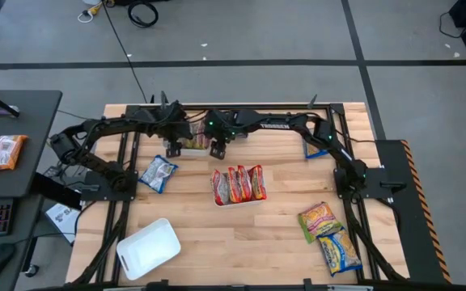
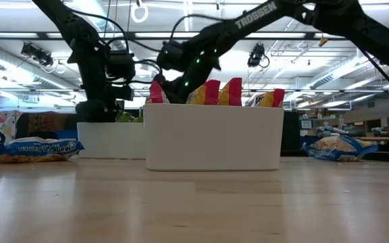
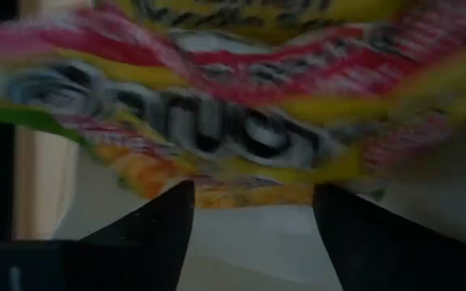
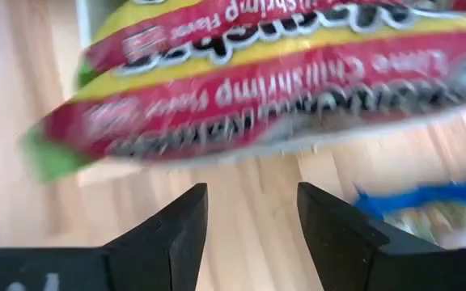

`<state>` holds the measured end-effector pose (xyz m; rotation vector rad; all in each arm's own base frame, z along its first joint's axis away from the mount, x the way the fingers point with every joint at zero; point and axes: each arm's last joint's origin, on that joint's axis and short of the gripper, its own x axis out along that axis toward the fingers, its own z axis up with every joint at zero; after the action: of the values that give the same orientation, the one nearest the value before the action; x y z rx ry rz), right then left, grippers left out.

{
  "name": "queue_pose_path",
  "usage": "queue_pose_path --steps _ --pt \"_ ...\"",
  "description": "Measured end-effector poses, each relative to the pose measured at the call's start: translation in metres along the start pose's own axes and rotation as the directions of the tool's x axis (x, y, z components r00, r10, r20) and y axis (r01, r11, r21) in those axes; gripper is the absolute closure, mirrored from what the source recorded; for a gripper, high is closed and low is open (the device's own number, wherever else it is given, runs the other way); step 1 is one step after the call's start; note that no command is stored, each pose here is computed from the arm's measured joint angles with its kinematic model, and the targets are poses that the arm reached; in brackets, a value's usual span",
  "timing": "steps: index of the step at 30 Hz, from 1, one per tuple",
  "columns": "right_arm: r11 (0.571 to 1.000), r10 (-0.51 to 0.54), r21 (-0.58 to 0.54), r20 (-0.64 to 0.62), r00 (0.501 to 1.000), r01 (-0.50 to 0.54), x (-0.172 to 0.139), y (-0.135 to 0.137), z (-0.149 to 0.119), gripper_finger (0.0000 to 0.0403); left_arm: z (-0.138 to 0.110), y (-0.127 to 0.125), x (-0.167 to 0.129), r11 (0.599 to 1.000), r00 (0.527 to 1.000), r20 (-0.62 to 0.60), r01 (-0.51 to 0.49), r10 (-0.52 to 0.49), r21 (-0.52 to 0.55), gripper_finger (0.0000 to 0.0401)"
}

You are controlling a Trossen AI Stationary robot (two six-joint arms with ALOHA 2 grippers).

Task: Sort Maruchan noodles
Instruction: Put the green noodle pack into the top white bin

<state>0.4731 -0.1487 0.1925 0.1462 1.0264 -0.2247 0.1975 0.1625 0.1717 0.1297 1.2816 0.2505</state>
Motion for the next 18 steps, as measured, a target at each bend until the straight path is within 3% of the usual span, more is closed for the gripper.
queue_pose_path --steps 10,18 --pt "0.994 -0.09 0.059 -0.104 0.99 0.097 -0.095 0.017 -0.005 0.0205 0.009 0.008 -0.02 0.998 0.993 -0.104 -0.056 0.054 -0.018 0.0111" --pt "0.997 -0.035 0.063 -0.106 0.994 0.042 -0.184 0.07 -0.022 0.0205 0.039 0.018 -0.066 0.993 0.999 -0.028 -0.023 0.02 -0.117 0.011"
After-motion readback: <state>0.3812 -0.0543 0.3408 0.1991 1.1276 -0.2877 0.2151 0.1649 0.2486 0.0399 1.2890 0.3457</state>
